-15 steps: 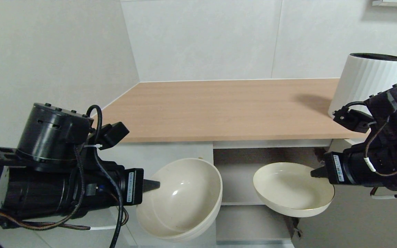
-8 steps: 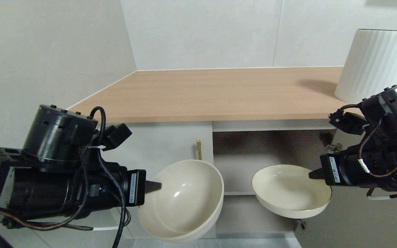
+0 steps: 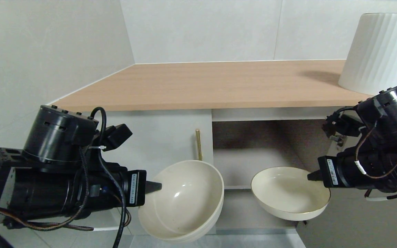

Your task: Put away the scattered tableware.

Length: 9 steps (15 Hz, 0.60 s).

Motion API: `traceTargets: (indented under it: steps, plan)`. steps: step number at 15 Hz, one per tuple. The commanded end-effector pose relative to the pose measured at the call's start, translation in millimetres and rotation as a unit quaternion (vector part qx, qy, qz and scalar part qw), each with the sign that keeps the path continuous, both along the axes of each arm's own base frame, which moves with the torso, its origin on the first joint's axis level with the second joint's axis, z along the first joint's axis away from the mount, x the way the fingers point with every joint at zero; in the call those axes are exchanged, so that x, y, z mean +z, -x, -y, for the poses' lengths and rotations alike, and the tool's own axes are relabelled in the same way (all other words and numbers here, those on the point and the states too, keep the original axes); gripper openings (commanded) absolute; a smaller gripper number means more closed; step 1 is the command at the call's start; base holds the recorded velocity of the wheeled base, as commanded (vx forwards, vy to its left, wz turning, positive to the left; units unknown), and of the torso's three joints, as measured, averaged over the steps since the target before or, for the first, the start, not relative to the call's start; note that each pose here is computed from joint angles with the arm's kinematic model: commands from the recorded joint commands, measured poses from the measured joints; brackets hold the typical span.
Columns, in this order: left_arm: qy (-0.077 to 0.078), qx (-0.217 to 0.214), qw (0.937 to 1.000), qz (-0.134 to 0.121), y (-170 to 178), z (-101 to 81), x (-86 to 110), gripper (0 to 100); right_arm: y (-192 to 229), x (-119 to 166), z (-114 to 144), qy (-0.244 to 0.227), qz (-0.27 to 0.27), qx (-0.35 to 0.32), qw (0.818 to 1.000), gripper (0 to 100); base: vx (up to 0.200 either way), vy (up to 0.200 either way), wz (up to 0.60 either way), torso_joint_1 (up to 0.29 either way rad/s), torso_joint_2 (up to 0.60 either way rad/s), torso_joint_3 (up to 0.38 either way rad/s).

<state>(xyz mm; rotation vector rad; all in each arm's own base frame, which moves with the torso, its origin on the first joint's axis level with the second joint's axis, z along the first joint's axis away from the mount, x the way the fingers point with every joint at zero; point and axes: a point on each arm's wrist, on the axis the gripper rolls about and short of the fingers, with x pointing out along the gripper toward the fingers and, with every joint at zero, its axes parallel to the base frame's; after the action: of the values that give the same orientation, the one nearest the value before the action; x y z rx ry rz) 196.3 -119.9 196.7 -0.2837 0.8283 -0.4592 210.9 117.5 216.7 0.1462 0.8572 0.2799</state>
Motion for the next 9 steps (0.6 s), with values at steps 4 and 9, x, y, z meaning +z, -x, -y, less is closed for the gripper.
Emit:
traceTargets:
  steps: [4, 9]
  plan:
    - [-0.002, 0.000, 1.0000, -0.004, -0.9, 0.8, -2.1, 0, -34.7, -53.2, -21.5, 0.025, -0.016, -0.009, 1.000, 0, 0.000, 0.000, 0.00, 0.000, 0.00, 0.000]
    - [-0.005, 0.002, 0.9999, -0.010, -3.4, 1.9, -5.3, 0, -79.8, -143.0, -49.3, 0.023, 0.028, -0.032, 0.999, 0, 0.000, 0.000, 0.00, 0.000, 0.00, 0.000]
